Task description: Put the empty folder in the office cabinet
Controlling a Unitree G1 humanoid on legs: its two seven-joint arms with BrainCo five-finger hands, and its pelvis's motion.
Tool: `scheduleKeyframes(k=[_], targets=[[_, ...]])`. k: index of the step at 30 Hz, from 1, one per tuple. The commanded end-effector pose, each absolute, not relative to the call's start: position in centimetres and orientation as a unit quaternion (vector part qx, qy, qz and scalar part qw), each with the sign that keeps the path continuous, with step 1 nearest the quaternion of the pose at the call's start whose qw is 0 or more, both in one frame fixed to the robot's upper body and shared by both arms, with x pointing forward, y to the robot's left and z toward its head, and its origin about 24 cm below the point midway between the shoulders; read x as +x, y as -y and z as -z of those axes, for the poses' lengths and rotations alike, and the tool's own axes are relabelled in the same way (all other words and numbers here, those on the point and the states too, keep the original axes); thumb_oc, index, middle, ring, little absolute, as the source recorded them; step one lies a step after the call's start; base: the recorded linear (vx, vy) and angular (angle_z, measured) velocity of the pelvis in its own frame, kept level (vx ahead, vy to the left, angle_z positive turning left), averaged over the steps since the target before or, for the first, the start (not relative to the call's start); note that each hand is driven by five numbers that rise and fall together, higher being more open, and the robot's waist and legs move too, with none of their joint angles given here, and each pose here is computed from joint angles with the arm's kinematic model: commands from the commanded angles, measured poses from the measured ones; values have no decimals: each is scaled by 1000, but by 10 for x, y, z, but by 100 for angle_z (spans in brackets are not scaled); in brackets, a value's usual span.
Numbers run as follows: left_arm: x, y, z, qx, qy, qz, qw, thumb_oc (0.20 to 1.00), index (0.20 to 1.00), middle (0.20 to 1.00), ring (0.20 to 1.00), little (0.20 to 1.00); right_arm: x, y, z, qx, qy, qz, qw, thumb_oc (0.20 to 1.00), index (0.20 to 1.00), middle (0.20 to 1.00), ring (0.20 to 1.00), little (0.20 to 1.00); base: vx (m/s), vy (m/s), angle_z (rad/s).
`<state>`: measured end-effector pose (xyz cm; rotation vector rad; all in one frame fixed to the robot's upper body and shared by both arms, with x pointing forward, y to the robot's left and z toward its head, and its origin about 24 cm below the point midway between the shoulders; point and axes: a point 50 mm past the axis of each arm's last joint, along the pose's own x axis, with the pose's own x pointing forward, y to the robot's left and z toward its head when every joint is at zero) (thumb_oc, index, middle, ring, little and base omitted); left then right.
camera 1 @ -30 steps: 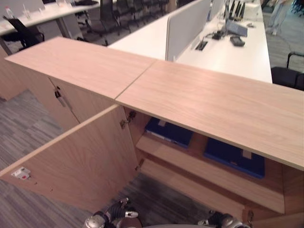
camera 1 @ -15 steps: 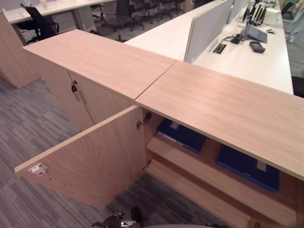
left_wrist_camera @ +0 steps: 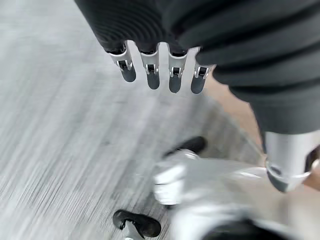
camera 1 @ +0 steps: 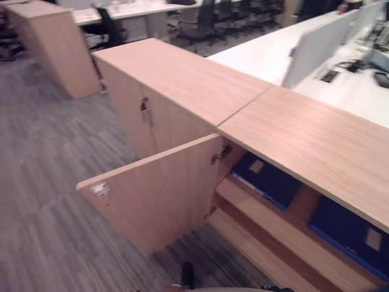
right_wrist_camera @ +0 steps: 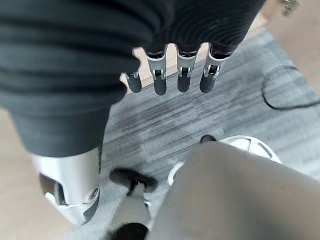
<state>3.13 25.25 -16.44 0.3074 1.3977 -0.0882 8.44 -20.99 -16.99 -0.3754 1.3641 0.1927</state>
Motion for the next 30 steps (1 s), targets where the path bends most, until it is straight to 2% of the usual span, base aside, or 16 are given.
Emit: scheduleKeyframes(k=[1,7,12,16,19,25,30], targets=[[11,-268,161,118,-658,-21,744,1000,1000,1000,1000,1000,86,206,170,-168,-621,-94,760,1000,1000,1000,1000,1000,-56,-278,72],[5,-283,157,73,-648,-120,749,1000,1000,1000,1000,1000,106,201,167,-168,-595,-96,780,1000,1000,1000,1000,1000,-31,-271,38],[5,-287,156,35,-635,-168,753,1000,1000,1000,1000,1000,97,211,167,-174,-608,-92,769,1000,1000,1000,1000,1000,-16,-179,-5],[9,-305,148,45,-618,-206,757,1000,1000,1000,1000,1000,88,219,167,-176,-618,-91,760,1000,1000,1000,1000,1000,15,-80,-16],[28,-316,141,63,-583,-213,782,1000,1000,1000,1000,1000,82,221,168,-186,-627,-100,750,1000,1000,1000,1000,1000,47,-21,-28],[98,-344,102,109,-442,-228,861,1000,1000,1000,1000,1000,73,224,169,-198,-637,-109,737,1000,1000,1000,1000,1000,22,4,-15],[132,-363,73,132,-377,-250,882,1000,1000,1000,1000,1000,74,224,169,-206,-637,-122,732,1000,1000,1000,1000,1000,-2,50,-24]])
